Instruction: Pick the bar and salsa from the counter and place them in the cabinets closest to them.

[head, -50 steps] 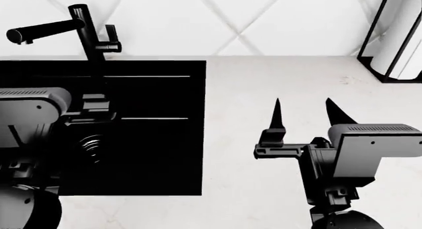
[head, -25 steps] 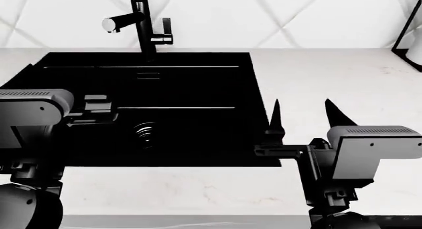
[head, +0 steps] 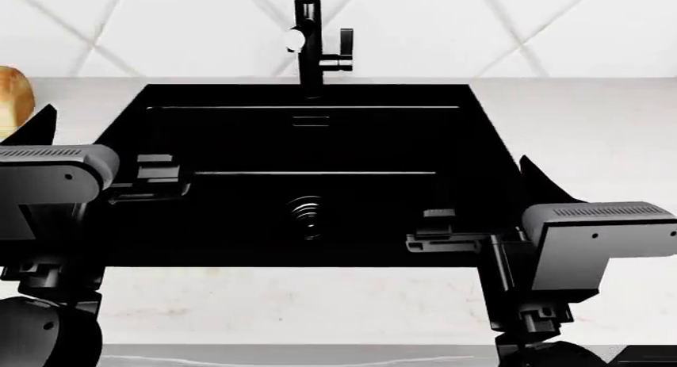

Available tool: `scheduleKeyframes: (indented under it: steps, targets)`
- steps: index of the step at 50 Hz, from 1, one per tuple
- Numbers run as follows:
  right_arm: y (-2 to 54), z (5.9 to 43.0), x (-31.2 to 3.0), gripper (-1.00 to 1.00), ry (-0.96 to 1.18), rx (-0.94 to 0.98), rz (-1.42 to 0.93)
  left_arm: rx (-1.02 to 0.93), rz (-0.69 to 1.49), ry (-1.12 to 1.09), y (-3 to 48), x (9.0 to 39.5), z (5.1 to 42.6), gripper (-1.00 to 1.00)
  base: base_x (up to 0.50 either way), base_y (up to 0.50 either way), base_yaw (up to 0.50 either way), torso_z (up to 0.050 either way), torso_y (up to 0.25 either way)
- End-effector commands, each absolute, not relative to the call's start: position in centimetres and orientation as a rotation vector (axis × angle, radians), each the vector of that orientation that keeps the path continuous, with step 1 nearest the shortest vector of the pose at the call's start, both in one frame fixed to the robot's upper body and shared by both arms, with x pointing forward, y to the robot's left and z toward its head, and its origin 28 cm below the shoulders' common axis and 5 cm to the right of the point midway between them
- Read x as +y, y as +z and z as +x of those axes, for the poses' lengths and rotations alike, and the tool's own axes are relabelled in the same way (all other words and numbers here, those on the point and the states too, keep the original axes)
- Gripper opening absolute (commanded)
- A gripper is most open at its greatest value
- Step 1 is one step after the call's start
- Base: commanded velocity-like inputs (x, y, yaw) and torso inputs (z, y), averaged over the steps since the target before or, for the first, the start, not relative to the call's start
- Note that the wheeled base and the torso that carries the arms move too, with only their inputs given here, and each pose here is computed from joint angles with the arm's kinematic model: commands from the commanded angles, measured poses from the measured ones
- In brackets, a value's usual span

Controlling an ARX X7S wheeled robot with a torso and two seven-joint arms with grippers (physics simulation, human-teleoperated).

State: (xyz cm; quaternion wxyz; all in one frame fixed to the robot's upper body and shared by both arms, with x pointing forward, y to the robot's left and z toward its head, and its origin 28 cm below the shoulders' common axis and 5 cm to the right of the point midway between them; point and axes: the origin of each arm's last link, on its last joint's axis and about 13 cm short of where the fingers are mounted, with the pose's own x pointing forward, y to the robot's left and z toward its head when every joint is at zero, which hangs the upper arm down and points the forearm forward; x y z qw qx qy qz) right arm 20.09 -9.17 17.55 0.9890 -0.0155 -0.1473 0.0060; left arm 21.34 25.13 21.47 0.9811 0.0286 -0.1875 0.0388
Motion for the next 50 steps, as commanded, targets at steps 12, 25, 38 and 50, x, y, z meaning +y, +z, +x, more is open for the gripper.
scheduleKeyframes:
  steps: [12, 25, 38, 50]
  targets:
    - [18.3, 20.1, -9.4, 1.00, 0.012, -0.320, -0.046, -0.399, 0.060, 0.076, 22.1, 25.1, 21.2, 1.00, 0.00, 0.50, 0.00, 0.000, 0.000]
    - [20.3, 19.4, -9.5, 1.00, -0.002, -0.388, -0.066, -0.460, 0.075, 0.090, 23.8, 25.2, 20.3, 1.00, 0.00, 0.50, 0.00, 0.000, 0.000]
    - [20.0, 19.3, -9.5, 1.00, -0.007, -0.387, -0.064, -0.450, 0.074, 0.091, 23.4, 25.1, 20.4, 1.00, 0.00, 0.50, 0.00, 0.000, 0.000]
    - [19.9, 19.4, -9.6, 1.00, -0.012, -0.383, -0.063, -0.448, 0.076, 0.092, 23.3, 25.1, 20.3, 1.00, 0.00, 0.50, 0.00, 0.000, 0.000]
